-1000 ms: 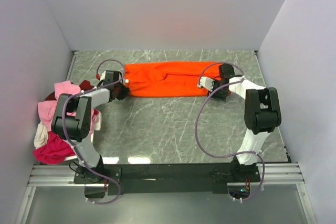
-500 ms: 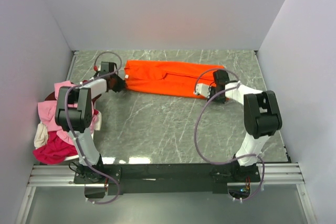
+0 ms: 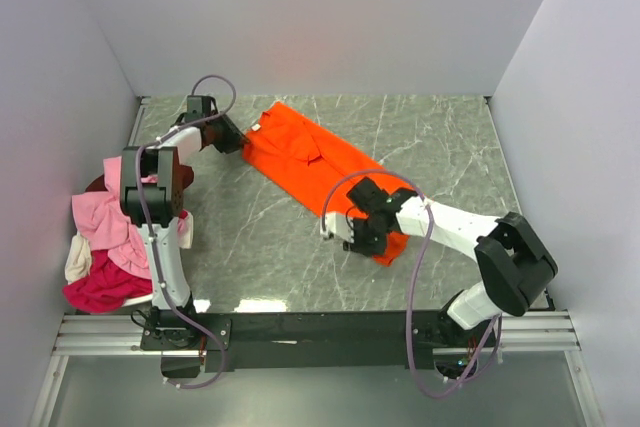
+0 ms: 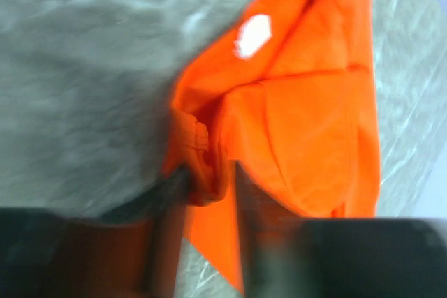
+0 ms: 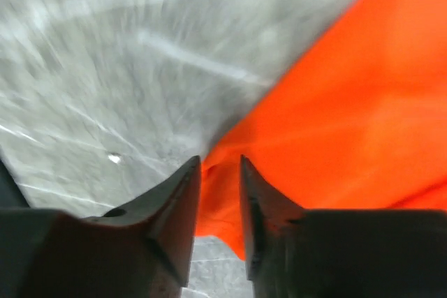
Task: Fold and stack the t-shirts
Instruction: Fold the tshirt
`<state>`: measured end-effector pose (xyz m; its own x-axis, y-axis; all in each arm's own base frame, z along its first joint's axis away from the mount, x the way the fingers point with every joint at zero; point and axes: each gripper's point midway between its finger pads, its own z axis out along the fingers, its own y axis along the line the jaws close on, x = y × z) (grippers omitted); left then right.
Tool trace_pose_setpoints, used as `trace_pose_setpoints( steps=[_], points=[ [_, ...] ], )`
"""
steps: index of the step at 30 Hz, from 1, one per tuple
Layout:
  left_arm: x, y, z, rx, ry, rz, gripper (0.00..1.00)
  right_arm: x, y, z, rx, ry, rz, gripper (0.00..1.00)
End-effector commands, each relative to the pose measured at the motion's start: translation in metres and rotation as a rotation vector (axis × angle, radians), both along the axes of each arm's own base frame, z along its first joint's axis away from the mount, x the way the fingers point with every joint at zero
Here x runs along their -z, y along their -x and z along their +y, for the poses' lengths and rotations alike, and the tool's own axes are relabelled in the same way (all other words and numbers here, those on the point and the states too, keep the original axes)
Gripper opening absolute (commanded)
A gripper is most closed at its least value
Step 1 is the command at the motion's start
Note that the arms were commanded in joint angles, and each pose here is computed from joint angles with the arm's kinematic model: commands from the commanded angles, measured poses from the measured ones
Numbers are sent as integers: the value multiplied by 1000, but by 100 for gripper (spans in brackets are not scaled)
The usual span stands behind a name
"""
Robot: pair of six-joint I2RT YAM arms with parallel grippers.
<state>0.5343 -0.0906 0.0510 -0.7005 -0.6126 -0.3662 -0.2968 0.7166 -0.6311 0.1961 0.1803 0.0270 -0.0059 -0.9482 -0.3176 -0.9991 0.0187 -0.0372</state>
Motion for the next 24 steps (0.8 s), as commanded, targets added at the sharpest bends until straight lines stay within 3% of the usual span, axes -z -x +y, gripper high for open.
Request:
trace_pose_setpoints(
  steps=[1, 4, 5, 11, 13, 14, 16, 20, 24],
  points=[
    [-60, -19, -14, 157, -12, -185, 42, -59, -16, 32, 110, -187, 23, 38],
    [-103, -25, 0, 157, -132, -297, 67, -98, -41, 33, 196, -309, 48, 48],
    [-114, -25, 5, 162, -170, -330, 69, -109, -57, 35, 227, -346, 49, 50],
    [-190, -6, 9, 137, -220, -506, 72, -140, -169, 11, 563, -565, 106, 51],
    [-206, 10, 11, 132, -228, -537, 72, -121, -190, 14, 661, -587, 266, 53],
    [-211, 16, 12, 132, -238, -548, 72, -135, -210, 19, 659, -630, 250, 55],
    [-224, 36, 15, 125, -262, -578, 73, -117, -236, 28, 754, -647, 307, 55],
    [-241, 73, 20, 124, -303, -630, 78, -107, -292, 33, 930, -657, 289, 56],
    [-219, 113, 23, 152, -336, -609, 80, -67, -322, 32, 1038, -607, 301, 55]
  ],
)
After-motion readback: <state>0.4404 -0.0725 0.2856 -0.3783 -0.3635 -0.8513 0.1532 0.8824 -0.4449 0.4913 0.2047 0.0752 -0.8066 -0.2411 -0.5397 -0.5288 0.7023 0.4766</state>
